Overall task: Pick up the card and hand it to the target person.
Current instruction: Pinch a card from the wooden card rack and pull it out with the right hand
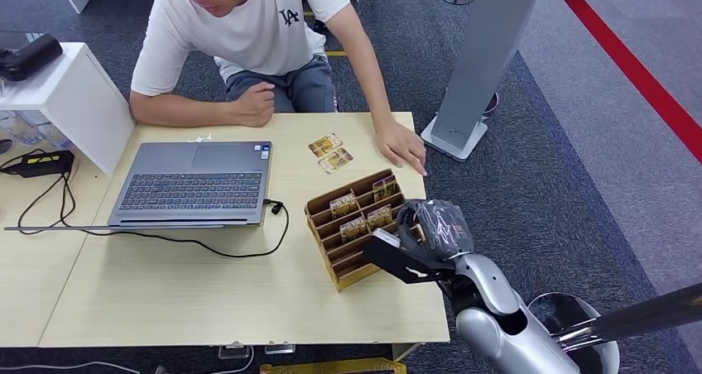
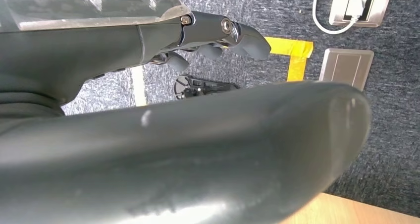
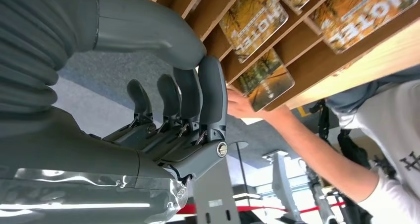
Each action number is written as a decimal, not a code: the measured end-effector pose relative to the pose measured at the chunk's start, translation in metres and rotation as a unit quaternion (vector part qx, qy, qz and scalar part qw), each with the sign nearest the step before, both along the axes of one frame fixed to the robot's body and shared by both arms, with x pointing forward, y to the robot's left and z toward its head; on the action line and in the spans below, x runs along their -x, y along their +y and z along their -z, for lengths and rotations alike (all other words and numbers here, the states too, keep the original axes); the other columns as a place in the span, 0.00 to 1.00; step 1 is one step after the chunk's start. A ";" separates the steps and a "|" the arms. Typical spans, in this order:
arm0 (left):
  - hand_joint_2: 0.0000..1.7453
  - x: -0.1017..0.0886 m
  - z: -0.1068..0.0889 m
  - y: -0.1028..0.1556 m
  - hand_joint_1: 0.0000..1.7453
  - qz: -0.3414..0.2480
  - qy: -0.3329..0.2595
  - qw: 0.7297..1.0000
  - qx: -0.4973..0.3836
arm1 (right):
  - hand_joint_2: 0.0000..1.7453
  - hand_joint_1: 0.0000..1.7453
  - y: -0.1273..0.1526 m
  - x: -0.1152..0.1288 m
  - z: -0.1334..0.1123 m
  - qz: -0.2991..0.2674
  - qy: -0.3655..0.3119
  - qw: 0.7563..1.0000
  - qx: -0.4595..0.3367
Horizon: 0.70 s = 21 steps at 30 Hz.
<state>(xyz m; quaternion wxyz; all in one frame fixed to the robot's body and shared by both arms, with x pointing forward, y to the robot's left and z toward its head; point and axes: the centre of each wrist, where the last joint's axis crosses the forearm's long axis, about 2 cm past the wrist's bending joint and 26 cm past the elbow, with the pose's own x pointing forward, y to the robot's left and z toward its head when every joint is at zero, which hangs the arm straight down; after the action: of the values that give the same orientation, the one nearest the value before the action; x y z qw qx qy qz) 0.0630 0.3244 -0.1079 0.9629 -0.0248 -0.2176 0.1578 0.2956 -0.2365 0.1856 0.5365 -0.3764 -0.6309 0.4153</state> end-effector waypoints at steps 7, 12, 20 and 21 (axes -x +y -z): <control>0.00 -0.001 0.000 0.000 0.00 0.000 -0.003 1.000 0.000 | 1.00 0.24 0.009 -0.011 -0.005 -0.023 0.001 0.999 0.030; 0.00 -0.001 0.000 0.000 0.00 0.000 -0.005 1.000 0.000 | 1.00 0.27 0.017 -0.019 -0.003 -0.039 0.004 0.998 0.047; 0.00 -0.002 0.000 0.000 0.00 0.000 -0.005 1.000 -0.001 | 1.00 0.31 0.026 -0.034 0.006 -0.054 0.021 0.996 0.062; 0.00 -0.002 0.000 0.000 0.00 0.001 -0.005 1.000 -0.001 | 1.00 0.33 0.027 -0.035 0.008 -0.056 0.024 0.996 0.065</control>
<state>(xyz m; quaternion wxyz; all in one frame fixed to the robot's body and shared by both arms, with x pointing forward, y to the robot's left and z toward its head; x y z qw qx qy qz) 0.0648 0.3247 -0.1076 0.9619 -0.0248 -0.2227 0.1569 0.3309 -0.2096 0.1776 0.5022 -0.3646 -0.6094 0.4935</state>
